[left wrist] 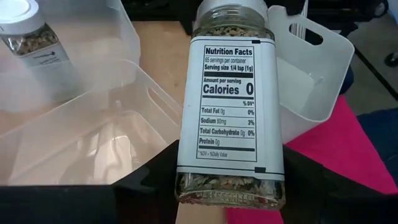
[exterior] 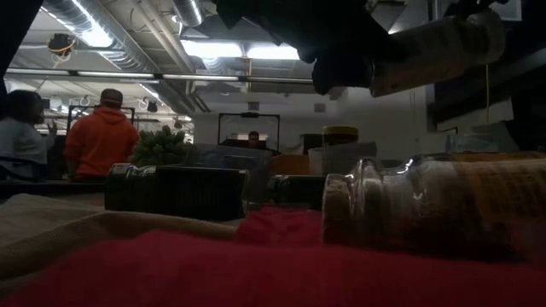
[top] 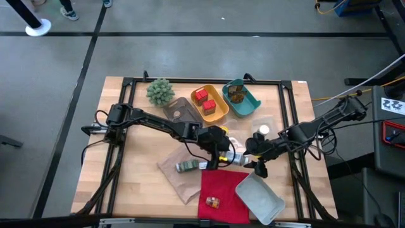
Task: Sort spices by type
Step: Put the white seasoning bottle into the right transparent bin
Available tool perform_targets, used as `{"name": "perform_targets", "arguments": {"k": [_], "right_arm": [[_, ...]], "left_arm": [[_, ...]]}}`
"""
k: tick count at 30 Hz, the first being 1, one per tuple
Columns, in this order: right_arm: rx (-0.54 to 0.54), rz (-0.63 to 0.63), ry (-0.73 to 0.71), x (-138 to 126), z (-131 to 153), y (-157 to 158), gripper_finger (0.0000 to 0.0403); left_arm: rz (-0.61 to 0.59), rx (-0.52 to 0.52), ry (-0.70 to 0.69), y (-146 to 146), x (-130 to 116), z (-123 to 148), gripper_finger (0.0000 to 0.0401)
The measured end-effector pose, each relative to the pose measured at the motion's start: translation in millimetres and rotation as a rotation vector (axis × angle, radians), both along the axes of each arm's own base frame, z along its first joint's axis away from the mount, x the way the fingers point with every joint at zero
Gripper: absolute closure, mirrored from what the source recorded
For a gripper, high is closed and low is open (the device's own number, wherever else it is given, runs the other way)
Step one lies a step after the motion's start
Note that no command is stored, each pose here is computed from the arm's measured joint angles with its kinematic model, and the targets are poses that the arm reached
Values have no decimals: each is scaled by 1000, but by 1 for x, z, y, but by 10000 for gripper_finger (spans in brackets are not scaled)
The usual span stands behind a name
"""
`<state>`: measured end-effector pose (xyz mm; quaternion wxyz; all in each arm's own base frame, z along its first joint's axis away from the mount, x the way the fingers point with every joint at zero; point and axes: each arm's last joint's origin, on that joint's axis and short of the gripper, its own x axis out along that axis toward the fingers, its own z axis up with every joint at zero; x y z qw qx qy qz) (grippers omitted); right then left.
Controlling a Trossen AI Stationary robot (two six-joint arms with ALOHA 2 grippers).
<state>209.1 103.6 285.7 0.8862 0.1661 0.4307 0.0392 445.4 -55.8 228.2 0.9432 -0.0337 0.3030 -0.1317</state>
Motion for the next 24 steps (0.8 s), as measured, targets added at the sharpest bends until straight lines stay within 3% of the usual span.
{"name": "perform_targets", "arguments": {"k": [15, 24], "right_arm": [[37, -110, 118, -4, -8, -2, 132], [26, -121, 110, -4, -8, -3, 132]], "left_arm": [[35, -43, -1, 0, 1, 1, 214], [29, -42, -37, -1, 3, 4, 214]]}}
